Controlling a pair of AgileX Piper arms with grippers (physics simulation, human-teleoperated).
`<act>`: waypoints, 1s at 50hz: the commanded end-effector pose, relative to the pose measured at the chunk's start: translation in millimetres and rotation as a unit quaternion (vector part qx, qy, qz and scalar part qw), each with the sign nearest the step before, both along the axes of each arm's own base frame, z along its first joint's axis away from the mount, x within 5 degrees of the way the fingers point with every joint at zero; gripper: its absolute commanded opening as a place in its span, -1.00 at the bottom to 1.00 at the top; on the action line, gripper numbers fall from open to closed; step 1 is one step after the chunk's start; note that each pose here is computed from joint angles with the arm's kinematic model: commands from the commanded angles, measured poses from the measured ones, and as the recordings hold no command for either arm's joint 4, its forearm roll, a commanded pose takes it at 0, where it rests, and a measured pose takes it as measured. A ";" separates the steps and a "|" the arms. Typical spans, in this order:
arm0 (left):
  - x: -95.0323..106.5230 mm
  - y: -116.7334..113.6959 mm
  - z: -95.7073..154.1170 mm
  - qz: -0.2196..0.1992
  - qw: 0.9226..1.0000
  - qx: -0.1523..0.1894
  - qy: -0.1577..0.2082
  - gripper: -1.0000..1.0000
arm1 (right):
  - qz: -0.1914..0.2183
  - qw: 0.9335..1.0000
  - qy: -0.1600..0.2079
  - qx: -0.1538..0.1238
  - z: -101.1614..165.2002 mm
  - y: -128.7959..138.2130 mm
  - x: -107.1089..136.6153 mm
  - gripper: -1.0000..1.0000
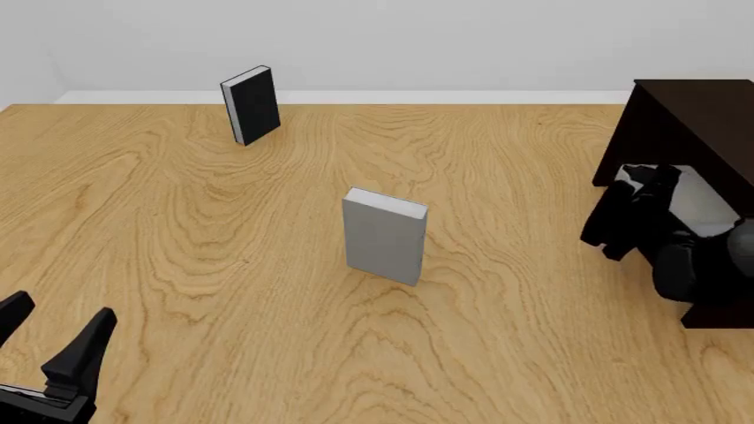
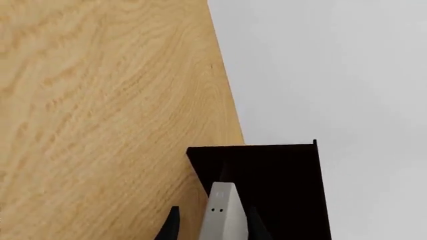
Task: Pick up the book on the right and place it on the cabinet shelf.
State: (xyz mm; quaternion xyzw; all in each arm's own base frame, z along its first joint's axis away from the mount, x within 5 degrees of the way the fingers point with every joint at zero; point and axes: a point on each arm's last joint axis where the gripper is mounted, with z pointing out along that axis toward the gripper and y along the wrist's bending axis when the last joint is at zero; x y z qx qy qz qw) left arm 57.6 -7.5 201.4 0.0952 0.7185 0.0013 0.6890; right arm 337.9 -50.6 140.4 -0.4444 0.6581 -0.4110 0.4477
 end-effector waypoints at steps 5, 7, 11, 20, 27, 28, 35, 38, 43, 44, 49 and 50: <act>-0.1 0.1 0.0 0.001 1.000 -0.001 0.000 1.00 | 0.017 1.000 0.000 0.003 2.6 10.9 11.9 1.00; -0.3 0.1 -0.1 0.001 1.000 0.000 0.000 1.00 | 0.014 1.000 -0.002 0.002 2.0 8.5 10.9 1.00; -0.2 0.1 0.0 0.001 1.000 0.000 0.000 1.00 | 0.011 1.000 0.000 0.003 0.4 6.8 11.1 1.00; -0.2 0.1 -0.2 0.001 1.000 0.000 0.001 1.00 | 0.012 0.998 0.008 0.053 19.7 16.1 23.8 1.00; -0.3 0.2 -0.3 0.001 1.000 0.000 0.001 1.00 | 0.013 0.992 0.017 0.120 43.4 31.9 38.1 1.00; -0.3 0.1 -0.3 0.001 1.000 0.000 0.001 1.00 | 0.013 0.992 0.017 0.124 44.6 32.5 38.6 1.00; -0.2 0.1 -0.4 0.001 1.000 0.000 0.002 1.00 | 0.013 0.984 0.023 0.177 63.3 45.8 48.1 1.00; -0.2 0.1 -0.3 0.000 1.000 0.001 0.001 1.00 | 0.017 0.976 0.028 0.215 74.6 59.8 55.2 1.00; 0.1 0.0 -0.1 0.000 1.000 0.001 0.001 1.00 | 0.022 0.968 0.034 0.249 85.9 75.1 60.1 1.00; 0.1 0.0 -0.1 0.000 1.000 0.000 0.001 1.00 | 0.021 0.967 0.033 0.251 87.3 74.8 59.8 1.00; 0.4 0.0 0.1 0.001 1.000 0.001 0.001 1.00 | 0.016 0.961 0.033 0.274 93.6 76.7 59.8 1.00; 0.5 0.0 0.1 0.001 1.000 0.001 0.001 1.00 | 0.015 0.960 0.034 0.278 93.5 77.6 60.0 1.00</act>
